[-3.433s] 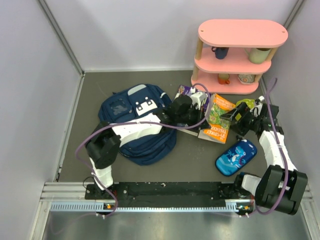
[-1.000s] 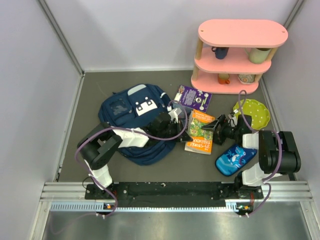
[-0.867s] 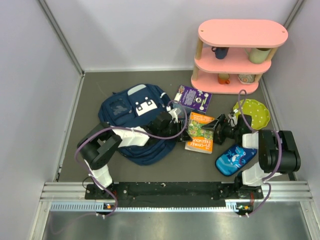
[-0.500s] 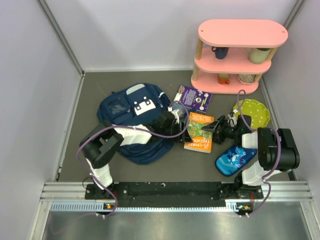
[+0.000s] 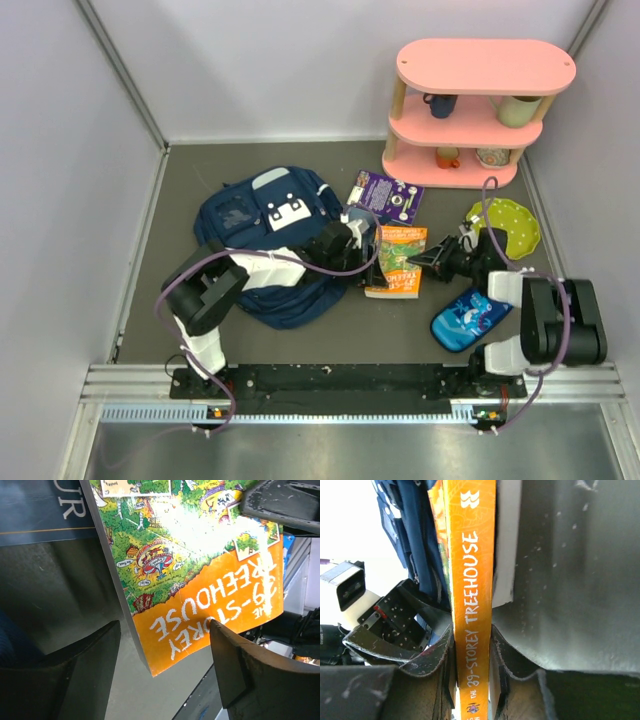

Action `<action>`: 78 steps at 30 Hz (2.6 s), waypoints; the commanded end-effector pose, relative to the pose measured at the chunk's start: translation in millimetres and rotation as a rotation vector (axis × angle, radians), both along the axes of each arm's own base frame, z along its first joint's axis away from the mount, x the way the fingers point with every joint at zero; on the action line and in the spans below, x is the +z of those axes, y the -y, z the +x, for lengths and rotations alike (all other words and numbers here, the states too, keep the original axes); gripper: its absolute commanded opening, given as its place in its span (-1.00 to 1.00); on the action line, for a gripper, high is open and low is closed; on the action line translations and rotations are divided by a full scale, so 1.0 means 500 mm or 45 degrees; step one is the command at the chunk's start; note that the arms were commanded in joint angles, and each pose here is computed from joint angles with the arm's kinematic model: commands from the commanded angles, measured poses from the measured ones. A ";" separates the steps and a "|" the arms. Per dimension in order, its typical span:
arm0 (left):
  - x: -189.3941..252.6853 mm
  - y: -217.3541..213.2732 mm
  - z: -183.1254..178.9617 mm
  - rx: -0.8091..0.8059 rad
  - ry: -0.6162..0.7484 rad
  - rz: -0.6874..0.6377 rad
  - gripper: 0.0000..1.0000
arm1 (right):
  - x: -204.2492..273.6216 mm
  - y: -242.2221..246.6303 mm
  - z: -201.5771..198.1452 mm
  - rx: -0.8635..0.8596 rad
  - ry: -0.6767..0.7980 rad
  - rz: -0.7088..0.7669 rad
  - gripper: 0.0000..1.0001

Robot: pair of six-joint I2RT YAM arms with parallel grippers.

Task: Pack the student bag
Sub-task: Pick up the book from the center of the board.

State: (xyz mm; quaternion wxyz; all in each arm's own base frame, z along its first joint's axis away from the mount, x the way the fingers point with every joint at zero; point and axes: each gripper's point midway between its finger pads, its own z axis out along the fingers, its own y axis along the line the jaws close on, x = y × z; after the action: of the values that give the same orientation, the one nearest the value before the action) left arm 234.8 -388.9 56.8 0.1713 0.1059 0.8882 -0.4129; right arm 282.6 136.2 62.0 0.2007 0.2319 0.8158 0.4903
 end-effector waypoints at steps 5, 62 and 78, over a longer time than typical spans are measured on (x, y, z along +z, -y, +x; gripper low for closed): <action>0.138 -0.020 0.038 0.081 0.251 -0.080 0.98 | 0.177 0.007 0.007 0.029 0.278 -0.119 -1.00; 0.456 -0.171 0.103 0.443 0.775 -0.684 -1.00 | 0.338 0.002 -0.014 0.091 0.502 -0.189 0.72; 0.533 -0.387 0.087 1.113 0.800 -0.901 -1.00 | 0.347 -0.154 -0.105 0.046 0.630 0.190 0.82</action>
State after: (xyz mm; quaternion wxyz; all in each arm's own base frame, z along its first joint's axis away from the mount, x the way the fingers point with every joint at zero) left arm 280.3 -212.5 278.9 0.5818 -0.1572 0.6404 -0.4761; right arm 216.8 199.5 177.0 0.2867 0.1051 0.7853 0.5386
